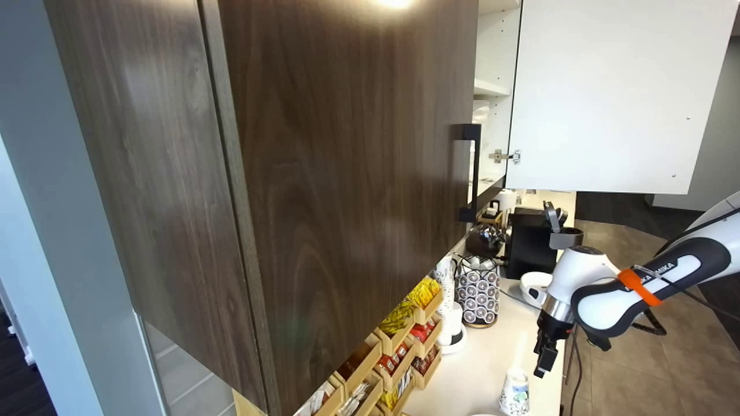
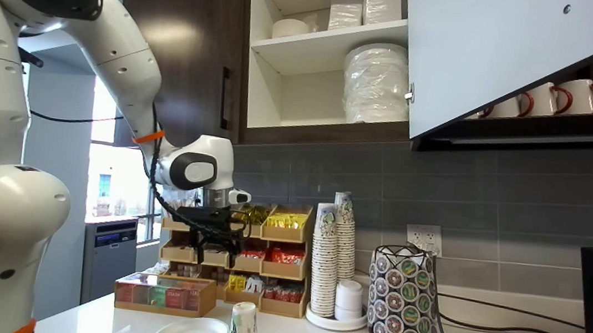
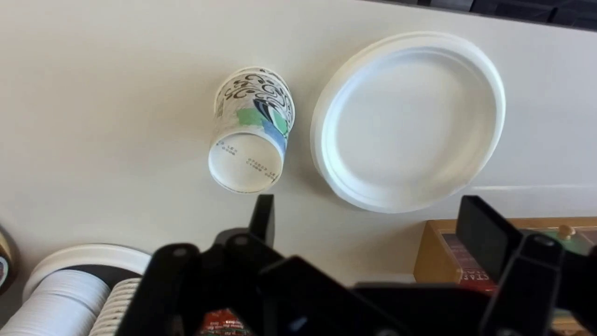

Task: Unstack the two coffee cups on the counter

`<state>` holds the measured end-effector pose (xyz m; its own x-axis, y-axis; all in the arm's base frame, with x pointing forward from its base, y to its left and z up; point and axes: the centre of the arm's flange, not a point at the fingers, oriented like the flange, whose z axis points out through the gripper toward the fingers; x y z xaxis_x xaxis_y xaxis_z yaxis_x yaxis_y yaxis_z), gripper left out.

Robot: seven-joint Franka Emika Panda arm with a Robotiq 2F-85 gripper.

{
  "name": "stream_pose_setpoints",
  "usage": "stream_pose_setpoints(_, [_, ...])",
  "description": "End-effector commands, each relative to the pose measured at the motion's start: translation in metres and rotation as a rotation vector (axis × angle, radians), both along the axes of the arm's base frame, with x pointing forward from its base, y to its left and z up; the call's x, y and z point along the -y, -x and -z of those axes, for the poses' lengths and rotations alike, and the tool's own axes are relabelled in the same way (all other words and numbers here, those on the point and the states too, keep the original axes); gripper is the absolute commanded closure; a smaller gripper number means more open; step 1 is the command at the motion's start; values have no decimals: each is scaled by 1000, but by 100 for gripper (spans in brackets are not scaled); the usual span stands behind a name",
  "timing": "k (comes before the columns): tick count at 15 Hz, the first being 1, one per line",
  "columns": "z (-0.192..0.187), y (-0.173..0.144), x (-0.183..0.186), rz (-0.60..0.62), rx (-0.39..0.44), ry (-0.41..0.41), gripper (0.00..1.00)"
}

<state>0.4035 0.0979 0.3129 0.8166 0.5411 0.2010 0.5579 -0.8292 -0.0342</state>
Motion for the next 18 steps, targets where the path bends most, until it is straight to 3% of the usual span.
stream_pose_setpoints(1, [36,-15,1,75,-25,55,0])
stream_pose_setpoints(18, [103,-85,4,103,-103,131,0])
